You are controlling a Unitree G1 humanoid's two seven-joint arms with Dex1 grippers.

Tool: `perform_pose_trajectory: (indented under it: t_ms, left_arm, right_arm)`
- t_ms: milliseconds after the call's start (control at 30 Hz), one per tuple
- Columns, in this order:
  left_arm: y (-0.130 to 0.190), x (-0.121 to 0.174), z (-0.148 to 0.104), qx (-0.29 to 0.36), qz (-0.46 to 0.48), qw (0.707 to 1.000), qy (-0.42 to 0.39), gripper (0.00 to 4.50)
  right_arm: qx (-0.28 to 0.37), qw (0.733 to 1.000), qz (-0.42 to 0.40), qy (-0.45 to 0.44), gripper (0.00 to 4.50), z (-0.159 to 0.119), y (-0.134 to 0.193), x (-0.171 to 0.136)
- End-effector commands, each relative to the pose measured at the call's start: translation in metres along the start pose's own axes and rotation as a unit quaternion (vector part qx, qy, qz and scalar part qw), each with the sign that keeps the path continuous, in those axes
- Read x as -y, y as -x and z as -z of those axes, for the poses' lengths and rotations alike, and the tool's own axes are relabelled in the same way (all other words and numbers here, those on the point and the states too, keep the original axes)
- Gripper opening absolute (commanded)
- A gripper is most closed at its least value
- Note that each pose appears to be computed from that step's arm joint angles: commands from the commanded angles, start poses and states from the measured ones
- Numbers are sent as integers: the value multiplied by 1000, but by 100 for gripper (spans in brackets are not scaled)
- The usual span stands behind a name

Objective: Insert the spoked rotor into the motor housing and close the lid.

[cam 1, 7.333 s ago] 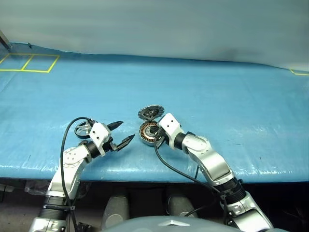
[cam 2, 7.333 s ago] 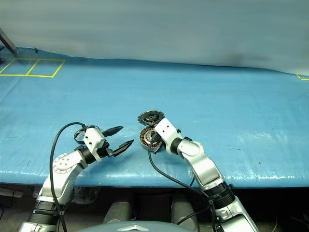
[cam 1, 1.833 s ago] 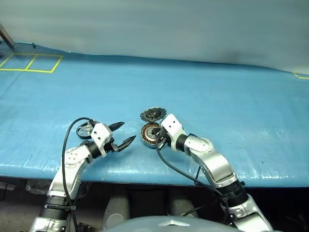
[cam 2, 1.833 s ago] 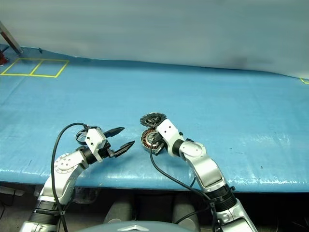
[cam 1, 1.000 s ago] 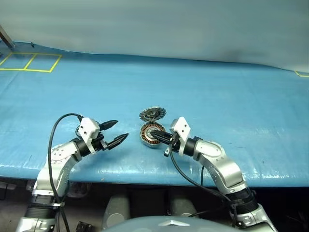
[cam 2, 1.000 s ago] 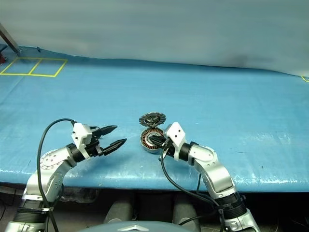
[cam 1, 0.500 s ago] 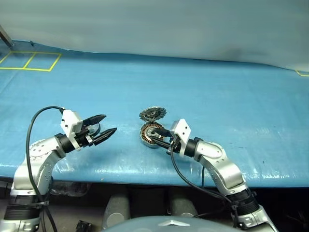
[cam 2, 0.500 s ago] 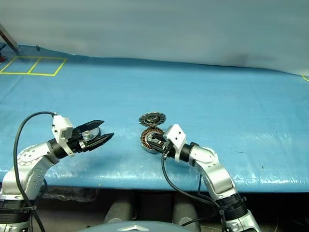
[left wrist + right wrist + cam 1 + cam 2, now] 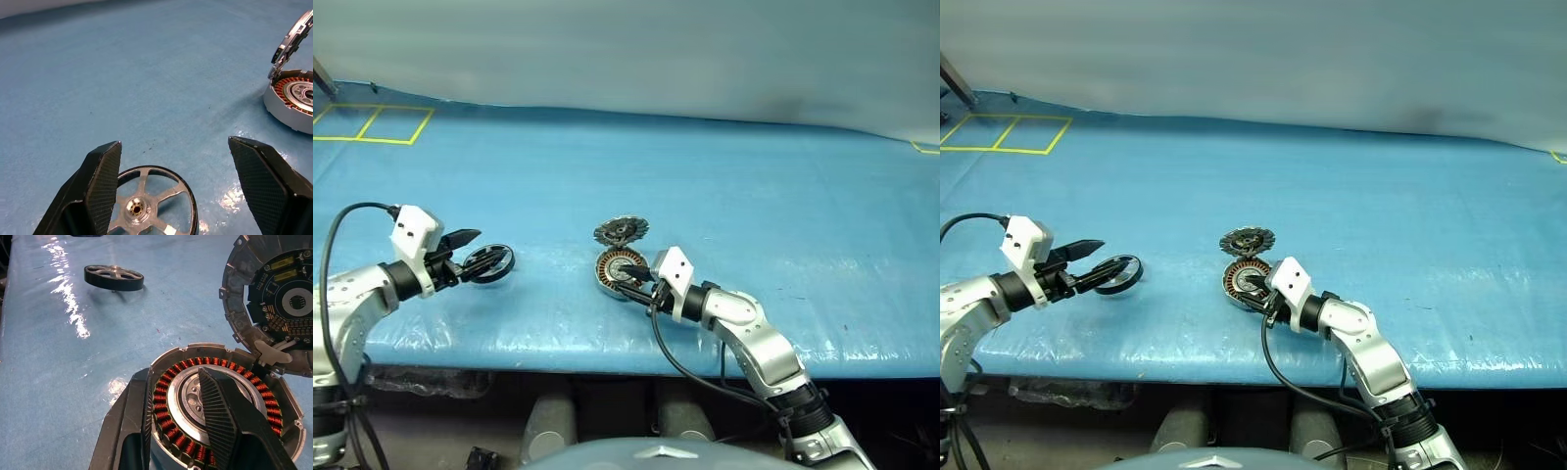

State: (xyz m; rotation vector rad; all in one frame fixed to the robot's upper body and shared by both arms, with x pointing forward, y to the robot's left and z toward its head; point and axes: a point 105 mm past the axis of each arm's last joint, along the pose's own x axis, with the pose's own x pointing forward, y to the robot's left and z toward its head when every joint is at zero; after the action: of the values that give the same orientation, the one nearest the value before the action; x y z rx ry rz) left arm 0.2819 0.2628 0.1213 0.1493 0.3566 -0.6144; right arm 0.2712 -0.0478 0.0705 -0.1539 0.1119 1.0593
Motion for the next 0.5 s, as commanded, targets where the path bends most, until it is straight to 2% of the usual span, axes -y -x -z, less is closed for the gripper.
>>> perform_pose_trajectory:
  t_ms: [33, 100, 200, 300, 400, 500]
  left_arm:
    - [6, -8, 2, -49, 12, 999, -12, 380]
    - [6, -13, 3, -69, 15, 997, -23, 380]
    - [4, -20, -9, -60, 18, 998, -32, 380]
    - [3, -25, -25, -78, 31, 993, -78, 380]
    - [2, -27, -35, -142, 68, 975, -155, 380]
    - [1, -34, -42, -223, 102, 936, -251, 380]
  right_arm:
    - [22, 1000, -2, 14, 157, -11, 1, -1]
    - [23, 1000, -3, 13, 157, -10, 0, -2]
    - [25, 1000, -1, 13, 157, -11, 0, -3]
    - [27, 1000, 2, 11, 157, -10, -1, -4]
    - [27, 1000, -1, 12, 157, -10, -2, -4]
    - [26, 1000, -6, 14, 157, -11, -4, -3]
